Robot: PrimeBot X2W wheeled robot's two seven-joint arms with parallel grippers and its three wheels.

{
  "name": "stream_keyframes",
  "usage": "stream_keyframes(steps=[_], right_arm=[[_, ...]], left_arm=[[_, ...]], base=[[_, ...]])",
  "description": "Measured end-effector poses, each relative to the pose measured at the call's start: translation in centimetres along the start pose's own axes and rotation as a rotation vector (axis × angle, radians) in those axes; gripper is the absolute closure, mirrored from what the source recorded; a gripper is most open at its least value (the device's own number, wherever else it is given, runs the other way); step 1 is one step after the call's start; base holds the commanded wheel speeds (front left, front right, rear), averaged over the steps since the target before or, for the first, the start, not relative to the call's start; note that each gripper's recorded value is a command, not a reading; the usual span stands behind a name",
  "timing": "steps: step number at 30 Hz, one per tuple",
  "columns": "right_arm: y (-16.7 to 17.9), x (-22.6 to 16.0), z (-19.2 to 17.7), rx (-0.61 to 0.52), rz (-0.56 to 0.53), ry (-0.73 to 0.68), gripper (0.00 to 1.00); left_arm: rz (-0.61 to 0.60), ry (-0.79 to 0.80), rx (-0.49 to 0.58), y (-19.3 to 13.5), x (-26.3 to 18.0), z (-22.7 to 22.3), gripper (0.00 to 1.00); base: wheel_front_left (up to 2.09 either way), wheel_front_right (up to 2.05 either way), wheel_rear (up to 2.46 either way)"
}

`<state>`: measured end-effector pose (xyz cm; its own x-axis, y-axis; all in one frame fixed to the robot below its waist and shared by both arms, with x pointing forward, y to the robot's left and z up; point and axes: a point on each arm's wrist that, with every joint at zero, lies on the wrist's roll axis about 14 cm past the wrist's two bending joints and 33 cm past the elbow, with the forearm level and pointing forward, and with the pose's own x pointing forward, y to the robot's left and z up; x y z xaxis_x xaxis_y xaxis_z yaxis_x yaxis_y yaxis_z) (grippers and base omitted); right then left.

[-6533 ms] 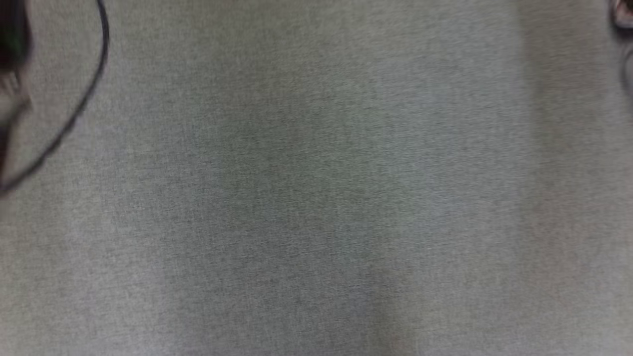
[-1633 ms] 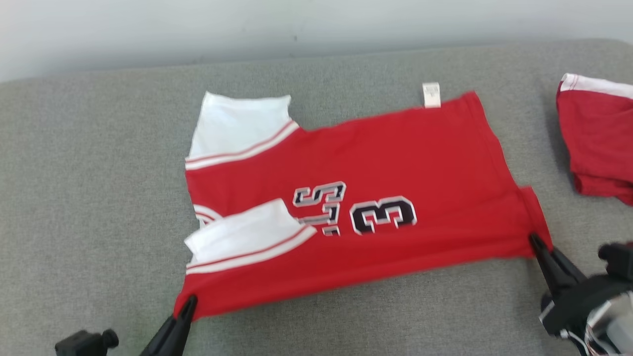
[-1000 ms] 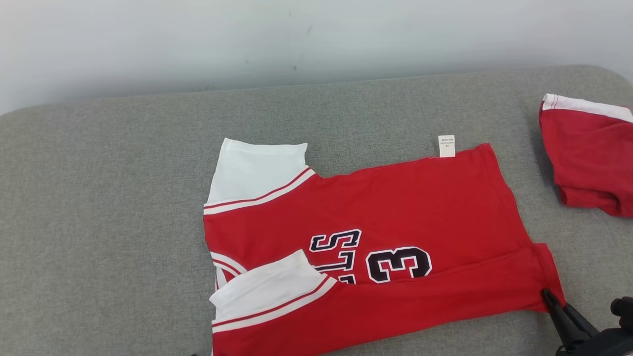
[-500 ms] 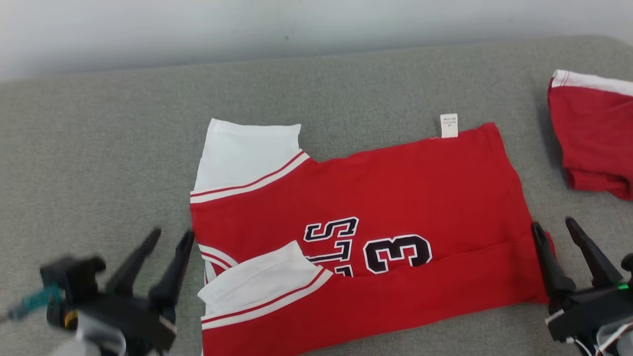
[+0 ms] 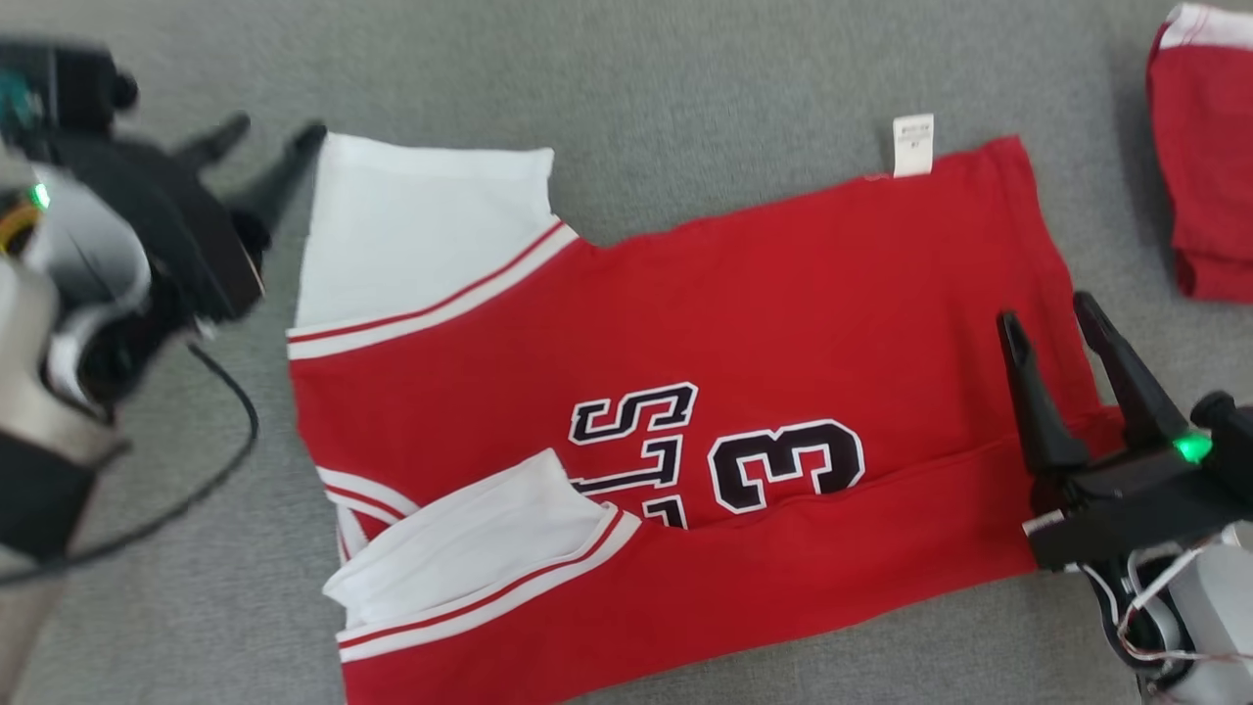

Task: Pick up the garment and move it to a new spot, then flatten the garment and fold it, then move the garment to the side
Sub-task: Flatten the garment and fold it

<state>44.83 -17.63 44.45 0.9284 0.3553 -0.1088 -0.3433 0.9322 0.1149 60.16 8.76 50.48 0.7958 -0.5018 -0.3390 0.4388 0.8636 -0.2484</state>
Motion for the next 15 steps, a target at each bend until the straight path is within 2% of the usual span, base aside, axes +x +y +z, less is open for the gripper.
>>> stream_keyframes(steps=[7,14,15], right_arm=[[-1.1,1.0,-1.7,0.006,-0.018,0.034,0.00],[-2.1,0.8,-2.7,0.006,-0.050,0.060,0.00],[-2.2,0.8,-2.7,0.005,-0.054,0.061,0.00]], left_arm=[[0.006,0.260,0.088,1.7,4.4,-4.3,0.00],[-0.004,0.331,0.134,2.2,6.8,-5.8,0.00],[-0.007,0.334,0.131,2.1,6.9,-5.9,0.32]], base=[[0.00,0.00,0.00],[0.00,0.00,0.00],[0.00,0.00,0.00]])
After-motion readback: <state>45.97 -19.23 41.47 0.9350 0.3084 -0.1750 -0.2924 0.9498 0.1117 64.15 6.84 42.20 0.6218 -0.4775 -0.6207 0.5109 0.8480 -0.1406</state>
